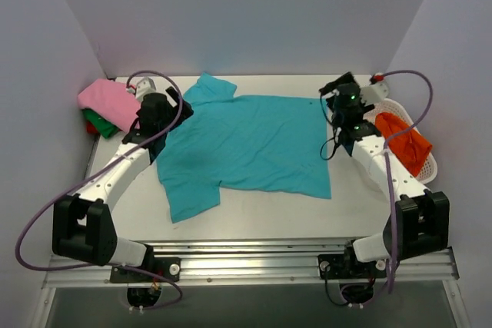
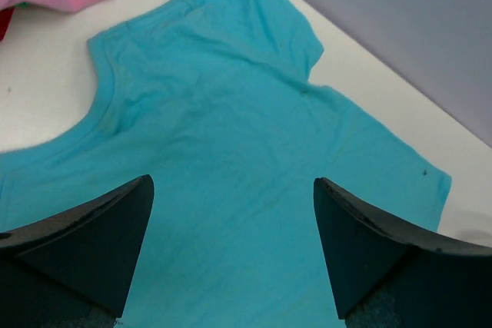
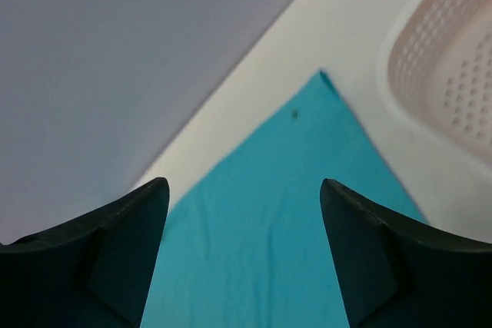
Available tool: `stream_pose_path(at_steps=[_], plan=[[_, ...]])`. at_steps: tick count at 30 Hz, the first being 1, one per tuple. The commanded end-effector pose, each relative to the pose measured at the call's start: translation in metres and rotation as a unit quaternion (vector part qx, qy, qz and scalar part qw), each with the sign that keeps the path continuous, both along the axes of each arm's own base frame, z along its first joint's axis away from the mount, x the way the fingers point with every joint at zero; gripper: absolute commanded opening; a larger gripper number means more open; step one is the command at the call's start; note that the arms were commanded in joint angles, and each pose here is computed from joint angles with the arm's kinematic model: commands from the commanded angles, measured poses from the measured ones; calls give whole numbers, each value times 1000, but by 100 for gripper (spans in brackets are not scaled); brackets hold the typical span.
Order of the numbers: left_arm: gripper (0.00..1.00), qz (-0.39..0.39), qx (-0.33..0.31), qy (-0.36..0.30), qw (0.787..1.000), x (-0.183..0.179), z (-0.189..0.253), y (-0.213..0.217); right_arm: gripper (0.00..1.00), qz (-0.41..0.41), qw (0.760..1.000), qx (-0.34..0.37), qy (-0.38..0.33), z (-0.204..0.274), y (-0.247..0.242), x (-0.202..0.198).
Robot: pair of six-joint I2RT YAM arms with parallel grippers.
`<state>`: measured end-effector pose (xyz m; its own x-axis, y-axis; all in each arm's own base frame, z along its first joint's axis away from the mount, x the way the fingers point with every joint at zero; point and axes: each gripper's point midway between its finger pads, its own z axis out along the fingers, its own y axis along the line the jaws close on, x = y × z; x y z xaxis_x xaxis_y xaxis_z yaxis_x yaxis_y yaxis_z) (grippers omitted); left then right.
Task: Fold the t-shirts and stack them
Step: Flatten the tshirt out
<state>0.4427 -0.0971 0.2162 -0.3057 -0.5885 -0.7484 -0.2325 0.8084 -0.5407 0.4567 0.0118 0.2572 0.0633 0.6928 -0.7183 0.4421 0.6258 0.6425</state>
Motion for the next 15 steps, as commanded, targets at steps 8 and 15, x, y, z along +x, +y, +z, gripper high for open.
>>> stream_pose_path(at_steps=[8,15], plan=[[92,-11,43,93,995,-127,-50,-56,78,110,978,-80,156,-128,129,-118],[92,-36,55,162,985,-221,-92,-50,99,139,976,-42,160,-175,137,-208]])
